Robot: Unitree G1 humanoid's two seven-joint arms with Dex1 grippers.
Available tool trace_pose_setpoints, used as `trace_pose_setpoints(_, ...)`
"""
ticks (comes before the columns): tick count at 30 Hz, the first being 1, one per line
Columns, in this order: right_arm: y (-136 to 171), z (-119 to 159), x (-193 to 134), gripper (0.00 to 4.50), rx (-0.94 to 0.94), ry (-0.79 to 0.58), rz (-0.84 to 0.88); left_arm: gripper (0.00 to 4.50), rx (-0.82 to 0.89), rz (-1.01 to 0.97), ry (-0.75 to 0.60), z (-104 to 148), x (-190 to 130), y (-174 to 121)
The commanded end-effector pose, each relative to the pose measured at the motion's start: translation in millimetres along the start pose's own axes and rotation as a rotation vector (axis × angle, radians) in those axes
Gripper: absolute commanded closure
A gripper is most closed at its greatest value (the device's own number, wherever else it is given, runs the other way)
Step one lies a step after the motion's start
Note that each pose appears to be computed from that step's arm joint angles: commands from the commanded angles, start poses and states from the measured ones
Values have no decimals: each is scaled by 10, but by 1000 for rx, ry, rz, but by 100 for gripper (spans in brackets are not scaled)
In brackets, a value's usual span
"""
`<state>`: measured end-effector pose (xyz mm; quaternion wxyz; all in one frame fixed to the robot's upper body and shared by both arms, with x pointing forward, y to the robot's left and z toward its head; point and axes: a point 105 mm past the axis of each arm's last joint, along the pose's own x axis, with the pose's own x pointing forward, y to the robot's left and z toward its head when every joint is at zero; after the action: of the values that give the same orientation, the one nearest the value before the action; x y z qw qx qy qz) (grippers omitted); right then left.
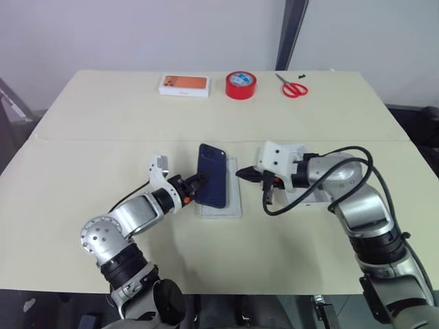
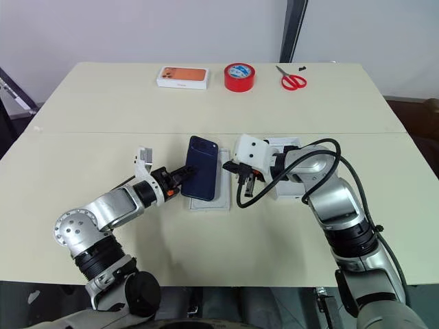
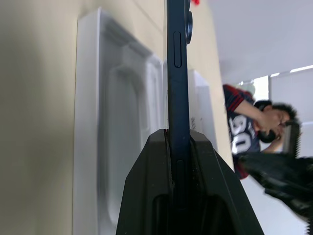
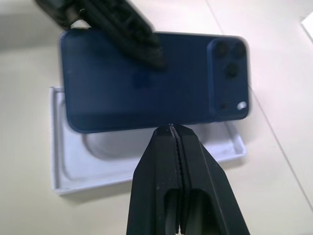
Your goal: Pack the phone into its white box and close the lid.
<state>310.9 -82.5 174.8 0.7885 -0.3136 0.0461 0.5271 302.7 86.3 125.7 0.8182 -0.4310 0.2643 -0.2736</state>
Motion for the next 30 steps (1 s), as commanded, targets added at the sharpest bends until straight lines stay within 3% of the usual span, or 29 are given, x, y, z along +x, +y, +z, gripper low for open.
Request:
trace_pose_setpoints(1,-40,119,-35,450,-36,-38,-26,448,-40,-53,39,-207,83,-78)
trace_pose_setpoints(2,-42,119,-33,450,-36,-38,-27,448,-39,-57,48,-221,91,-81)
trace_pose_setpoints(4,-48,118,-25,450,-40,-37,-29,354,-24,-53,75,-252,110,-83)
trace_pose_setpoints(5,-50,118,-23,450,-41,-36,-29,329,-19,-52,83,-261,115,-83)
trace_pose_setpoints(12,-65,113,-7,450,-54,-31,-34,5,46,-43,118,-265,46,-35)
trace_pose_setpoints(28,-84,74,13,450,-48,-20,-40,5,346,-97,90,115,-319,-193)
trace_pose_setpoints(30,-109,18,13,450,-38,15,-51,5,416,-44,-22,364,-388,-163)
